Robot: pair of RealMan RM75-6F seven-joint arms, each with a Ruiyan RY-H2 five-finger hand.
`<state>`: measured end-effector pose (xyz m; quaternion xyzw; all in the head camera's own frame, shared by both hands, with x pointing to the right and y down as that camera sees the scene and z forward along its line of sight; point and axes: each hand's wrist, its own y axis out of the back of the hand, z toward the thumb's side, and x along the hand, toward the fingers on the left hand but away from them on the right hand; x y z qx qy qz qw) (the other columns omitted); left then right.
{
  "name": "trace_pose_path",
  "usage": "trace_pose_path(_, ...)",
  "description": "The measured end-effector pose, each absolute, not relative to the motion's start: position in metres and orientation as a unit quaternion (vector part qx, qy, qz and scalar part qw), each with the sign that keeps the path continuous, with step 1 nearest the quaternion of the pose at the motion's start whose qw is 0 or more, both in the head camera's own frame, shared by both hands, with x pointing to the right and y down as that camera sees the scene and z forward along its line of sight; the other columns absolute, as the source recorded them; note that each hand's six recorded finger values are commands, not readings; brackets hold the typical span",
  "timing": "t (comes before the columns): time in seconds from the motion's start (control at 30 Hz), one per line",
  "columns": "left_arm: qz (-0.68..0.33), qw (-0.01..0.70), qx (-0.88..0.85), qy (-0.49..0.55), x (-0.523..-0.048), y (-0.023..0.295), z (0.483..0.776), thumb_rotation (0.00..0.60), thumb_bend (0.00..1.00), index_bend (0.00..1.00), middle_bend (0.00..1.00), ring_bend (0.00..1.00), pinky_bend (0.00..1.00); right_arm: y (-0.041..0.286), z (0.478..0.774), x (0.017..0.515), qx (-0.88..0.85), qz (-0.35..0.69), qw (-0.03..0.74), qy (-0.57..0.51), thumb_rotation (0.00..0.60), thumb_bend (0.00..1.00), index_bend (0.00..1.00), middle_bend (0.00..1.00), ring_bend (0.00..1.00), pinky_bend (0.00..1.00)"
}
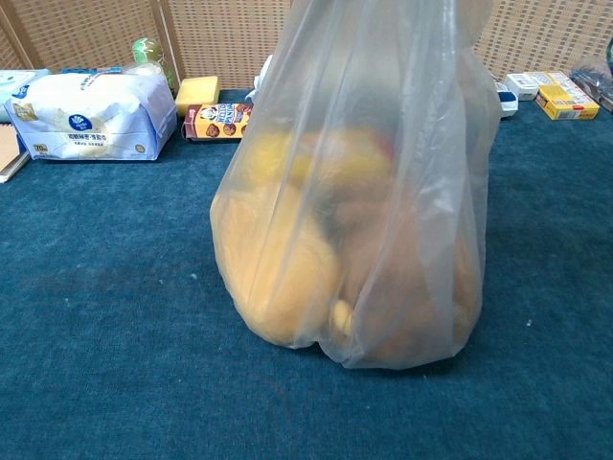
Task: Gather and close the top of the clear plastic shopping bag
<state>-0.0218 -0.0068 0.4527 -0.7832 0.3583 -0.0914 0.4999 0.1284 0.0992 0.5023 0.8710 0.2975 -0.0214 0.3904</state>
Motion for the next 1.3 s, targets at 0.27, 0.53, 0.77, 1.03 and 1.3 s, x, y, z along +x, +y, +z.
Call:
trace_pose_path(0.27, -0.099, 0.493, -0.785, 0.362, -0.028, -0.01, 0.457, 0.6, 0.14, 0.1, 0.25, 0.2, 0.33, 0.099, 0.503, 0.129, 0.871, -0.024, 0.394, 0.294, 0.0, 0.32, 0.48, 0.53, 0.48, 0.36)
trace_pose_path(0.53, -0.105, 0.489, -0.786, 0.364, -0.033, -0.012, 0.46, 0.6, 0.14, 0.1, 0.25, 0.19, 0.33, 0.098, 0.504, 0.13, 0.869, -0.028, 0.4, 0.289, 0.006, 0.34, 0.51, 0.59, 0.55, 0.46)
trace_pose_path(0.77, -0.11, 0.486, -0.786, 0.365, -0.036, -0.015, 0.462, 0.6, 0.14, 0.1, 0.25, 0.19, 0.33, 0.097, 0.504, 0.133, 0.865, -0.03, 0.41, 0.289, 0.182, 0.35, 0.54, 0.65, 0.65, 0.58)
trace_pose_path(1.03, -0.112, 0.486, -0.789, 0.359, -0.032, -0.013, 0.464, 0.6, 0.13, 0.1, 0.25, 0.18, 0.32, 0.096, 0.503, 0.135, 0.858, -0.031, 0.425, 0.286, 0.328, 0.35, 0.57, 0.7, 0.75, 0.68)
trace_pose_path(1.3, -0.122, 0.49, -0.789, 0.351, -0.032, -0.013, 0.468, 0.6, 0.12, 0.1, 0.25, 0.17, 0.31, 0.093, 0.504, 0.137, 0.848, -0.037, 0.443, 0.289, 0.494, 0.35, 0.62, 0.76, 0.85, 0.81)
